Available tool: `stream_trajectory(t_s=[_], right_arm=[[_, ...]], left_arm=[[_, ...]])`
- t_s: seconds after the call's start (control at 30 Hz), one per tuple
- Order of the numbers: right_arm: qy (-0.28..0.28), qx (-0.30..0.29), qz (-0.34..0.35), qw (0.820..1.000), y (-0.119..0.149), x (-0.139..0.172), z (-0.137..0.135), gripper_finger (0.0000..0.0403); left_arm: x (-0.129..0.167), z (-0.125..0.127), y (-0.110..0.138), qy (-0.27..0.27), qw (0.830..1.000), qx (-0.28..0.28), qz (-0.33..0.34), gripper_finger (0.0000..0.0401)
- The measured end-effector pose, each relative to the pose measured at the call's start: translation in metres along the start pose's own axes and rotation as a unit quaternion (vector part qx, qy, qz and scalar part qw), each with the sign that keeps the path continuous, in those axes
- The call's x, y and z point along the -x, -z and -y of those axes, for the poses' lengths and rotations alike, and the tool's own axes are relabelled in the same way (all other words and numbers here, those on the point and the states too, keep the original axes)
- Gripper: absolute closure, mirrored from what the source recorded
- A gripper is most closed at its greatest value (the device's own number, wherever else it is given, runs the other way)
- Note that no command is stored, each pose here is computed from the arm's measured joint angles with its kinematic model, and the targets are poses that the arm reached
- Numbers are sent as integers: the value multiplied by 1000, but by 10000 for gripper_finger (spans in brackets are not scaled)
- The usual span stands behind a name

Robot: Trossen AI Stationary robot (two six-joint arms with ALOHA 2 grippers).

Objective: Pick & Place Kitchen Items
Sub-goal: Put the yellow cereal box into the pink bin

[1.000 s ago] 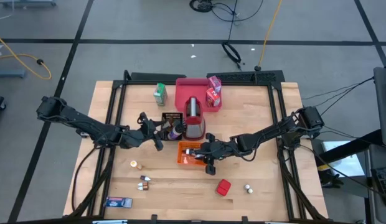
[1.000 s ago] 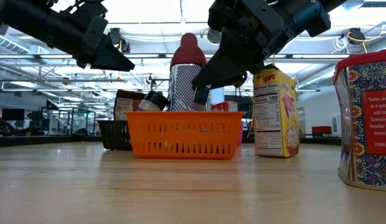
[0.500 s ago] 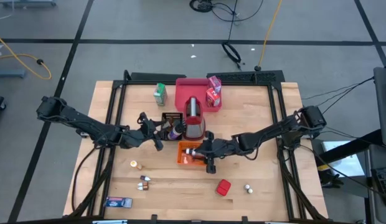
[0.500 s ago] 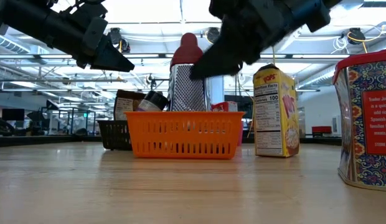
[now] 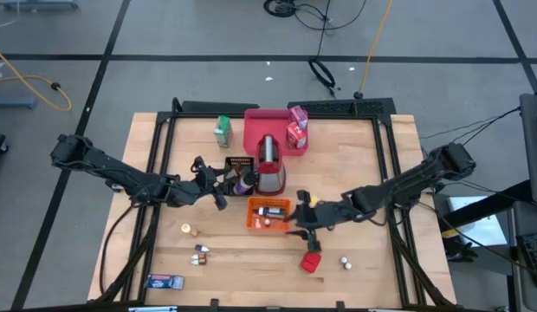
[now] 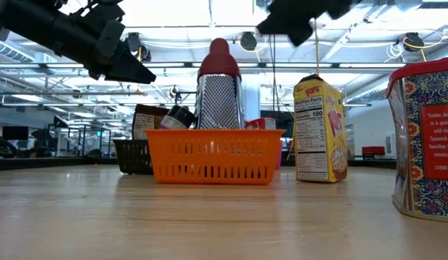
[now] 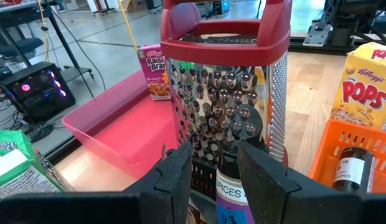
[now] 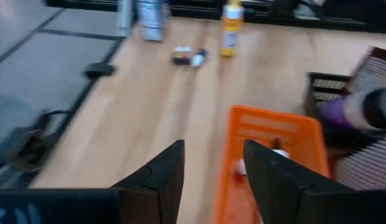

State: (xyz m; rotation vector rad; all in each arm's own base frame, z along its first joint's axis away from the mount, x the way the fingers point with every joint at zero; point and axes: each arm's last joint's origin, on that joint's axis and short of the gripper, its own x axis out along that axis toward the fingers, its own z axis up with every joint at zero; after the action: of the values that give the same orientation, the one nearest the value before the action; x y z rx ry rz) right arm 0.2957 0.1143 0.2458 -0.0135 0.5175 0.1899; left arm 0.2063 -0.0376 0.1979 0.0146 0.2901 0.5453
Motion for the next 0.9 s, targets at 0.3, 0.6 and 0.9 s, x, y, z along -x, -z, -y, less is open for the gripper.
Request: stream_trajectory(t_s=[0.3,0.6,0.9], right_arm=[[83,4,-61,995,9,46,-15,248],[168,-29,-133,976,25,75,-4,248],[203,-59,-174,962,60,69,2,248]], left_arm=[[0,0,0,0,1000,1,0,270],[0,0,0,0,1000,7,0,270],[0,0,0,0,1000,6,0,270]])
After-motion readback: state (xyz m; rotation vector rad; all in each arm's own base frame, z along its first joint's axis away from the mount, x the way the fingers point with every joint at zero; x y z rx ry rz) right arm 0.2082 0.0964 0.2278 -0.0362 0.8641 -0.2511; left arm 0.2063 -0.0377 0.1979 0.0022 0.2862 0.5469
